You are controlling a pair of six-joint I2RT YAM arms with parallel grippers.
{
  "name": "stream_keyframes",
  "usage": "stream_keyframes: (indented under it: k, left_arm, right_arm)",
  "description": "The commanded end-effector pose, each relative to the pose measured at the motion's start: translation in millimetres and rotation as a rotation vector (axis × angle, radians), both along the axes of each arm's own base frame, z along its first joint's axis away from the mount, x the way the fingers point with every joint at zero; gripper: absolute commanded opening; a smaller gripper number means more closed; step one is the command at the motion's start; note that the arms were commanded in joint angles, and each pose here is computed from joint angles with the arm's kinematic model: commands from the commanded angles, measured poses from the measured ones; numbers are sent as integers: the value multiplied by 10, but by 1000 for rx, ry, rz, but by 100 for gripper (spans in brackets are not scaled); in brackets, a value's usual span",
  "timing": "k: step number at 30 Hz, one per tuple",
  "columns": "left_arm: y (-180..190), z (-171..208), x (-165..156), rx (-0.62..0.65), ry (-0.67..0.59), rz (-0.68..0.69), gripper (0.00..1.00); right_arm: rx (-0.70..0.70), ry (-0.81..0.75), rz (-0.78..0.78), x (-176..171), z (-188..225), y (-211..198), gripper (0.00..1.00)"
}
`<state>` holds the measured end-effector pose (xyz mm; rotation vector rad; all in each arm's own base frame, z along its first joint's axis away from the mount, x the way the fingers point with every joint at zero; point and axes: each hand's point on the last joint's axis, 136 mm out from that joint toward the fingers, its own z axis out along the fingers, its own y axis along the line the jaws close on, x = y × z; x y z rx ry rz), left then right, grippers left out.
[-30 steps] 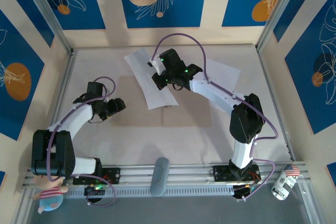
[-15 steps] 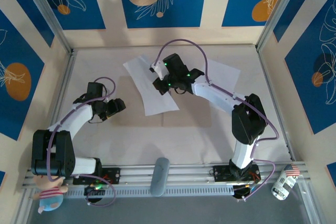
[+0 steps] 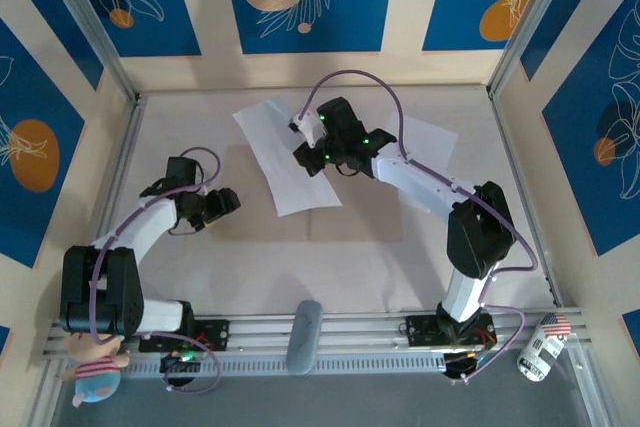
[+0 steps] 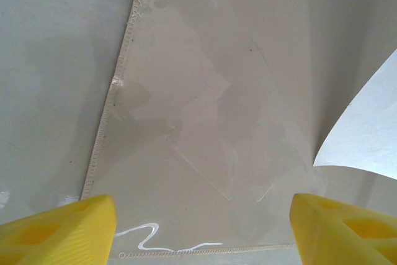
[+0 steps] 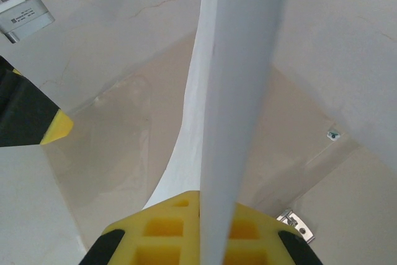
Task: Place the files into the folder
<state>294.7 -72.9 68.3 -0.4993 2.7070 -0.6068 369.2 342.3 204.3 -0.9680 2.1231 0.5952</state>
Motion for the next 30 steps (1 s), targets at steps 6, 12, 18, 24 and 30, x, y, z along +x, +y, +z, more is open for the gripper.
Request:
stream_keyframes:
  k: [6, 12, 18, 24, 30]
  left_arm:
    - [4, -11, 0, -10, 14, -11, 74]
    - [1, -33, -10, -12, 21, -12, 74]
    - [-3, -62, -34, -15, 27, -10, 74]
    - [-2, -83, -61, -15, 29, -10, 75]
    - [-6, -86, -71, -18, 31, -11, 75]
  right_arm:
    - [27, -20, 7, -66, 222, -86, 0]
    - [26, -7, 9, -143, 198, -137, 0]
    - [45, 26, 15, -231, 187, -146, 0]
    - [58, 52, 15, -308, 115, -145, 0]
    - [66, 70, 4, -332, 73, -156, 0]
